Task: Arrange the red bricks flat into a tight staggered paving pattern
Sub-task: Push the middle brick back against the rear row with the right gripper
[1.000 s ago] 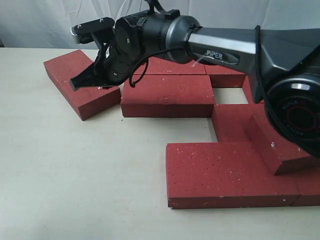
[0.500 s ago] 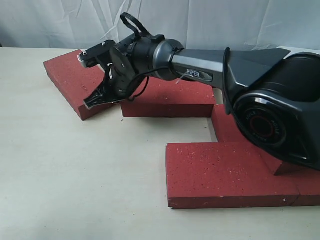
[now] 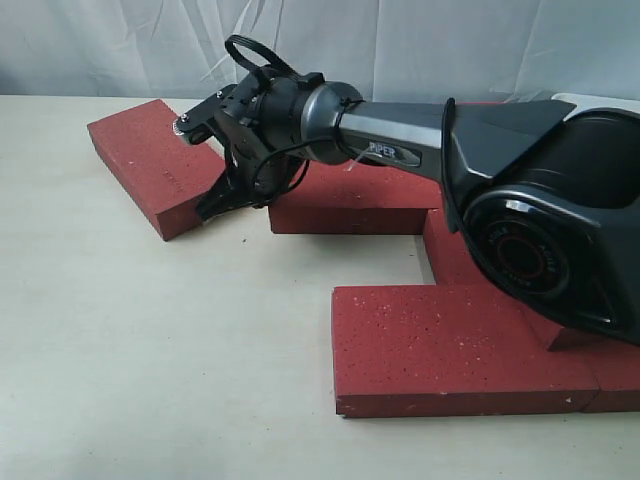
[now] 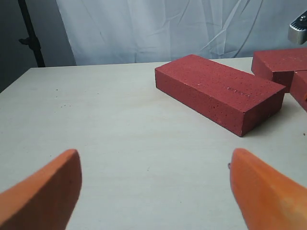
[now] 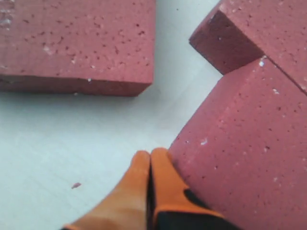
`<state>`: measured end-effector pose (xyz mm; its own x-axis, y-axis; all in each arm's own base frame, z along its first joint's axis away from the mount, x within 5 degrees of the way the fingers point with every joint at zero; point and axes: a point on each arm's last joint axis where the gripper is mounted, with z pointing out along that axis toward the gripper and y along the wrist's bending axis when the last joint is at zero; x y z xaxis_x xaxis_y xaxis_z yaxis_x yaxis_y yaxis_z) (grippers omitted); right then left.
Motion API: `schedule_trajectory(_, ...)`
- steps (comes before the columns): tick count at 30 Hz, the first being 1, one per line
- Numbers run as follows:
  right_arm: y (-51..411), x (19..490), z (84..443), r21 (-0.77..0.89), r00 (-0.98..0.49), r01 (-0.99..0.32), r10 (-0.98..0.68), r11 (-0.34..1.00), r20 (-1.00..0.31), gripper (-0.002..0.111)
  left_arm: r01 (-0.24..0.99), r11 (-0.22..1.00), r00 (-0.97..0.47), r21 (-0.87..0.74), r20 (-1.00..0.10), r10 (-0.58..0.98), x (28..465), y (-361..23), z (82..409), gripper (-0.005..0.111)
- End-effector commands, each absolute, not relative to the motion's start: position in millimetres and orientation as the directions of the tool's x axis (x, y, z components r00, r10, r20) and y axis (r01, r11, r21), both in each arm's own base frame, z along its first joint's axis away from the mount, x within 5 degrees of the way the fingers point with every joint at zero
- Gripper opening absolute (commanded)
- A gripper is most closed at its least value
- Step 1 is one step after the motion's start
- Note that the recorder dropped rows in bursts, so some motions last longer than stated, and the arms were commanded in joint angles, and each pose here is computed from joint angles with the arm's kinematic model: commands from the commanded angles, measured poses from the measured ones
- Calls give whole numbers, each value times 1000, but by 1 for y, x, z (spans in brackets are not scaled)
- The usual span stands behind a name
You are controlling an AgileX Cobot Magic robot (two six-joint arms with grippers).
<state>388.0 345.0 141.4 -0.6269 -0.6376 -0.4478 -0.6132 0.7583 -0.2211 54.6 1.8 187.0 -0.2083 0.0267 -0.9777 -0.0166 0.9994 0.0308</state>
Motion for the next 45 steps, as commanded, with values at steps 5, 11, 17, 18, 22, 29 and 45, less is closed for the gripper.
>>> schedule_trajectory(5, 326, 394, 142, -352, -655, -565, -665, 746, -359, -1, -15, 1000, -197, 24, -980, 20, 55, 2, 187, 79)
schedule_trajectory(11, 319, 394, 143, -407, -671, -544, -672, 734, -313, -1, -15, 1000, -197, 24, -980, 20, 55, 2, 187, 79)
schedule_trajectory(17, 314, 394, 144, -453, -681, -535, -681, 713, -268, -1, -15, 1000, -197, 24, -980, 20, 55, 2, 187, 79)
schedule_trajectory(18, 313, 394, 144, -459, -684, -534, -682, 711, -261, -1, -15, 1000, -197, 24, -980, 20, 55, 2, 187, 79)
schedule_trajectory(22, 305, 396, 144, -472, -704, -520, -670, 712, -234, -1, -15, 1000, -197, 24, -980, 20, 55, 2, 187, 79)
schedule_trajectory(29, 285, 406, 143, -479, -754, -483, -626, 733, -199, -1, -15, 1000, -197, 24, -980, 20, 55, 2, 187, 79)
schedule_trajectory(45, 294, 414, 139, -264, -771, -474, -541, 840, -335, -1, -15, 1000, -197, 24, -980, 20, 55, 2, 187, 79)
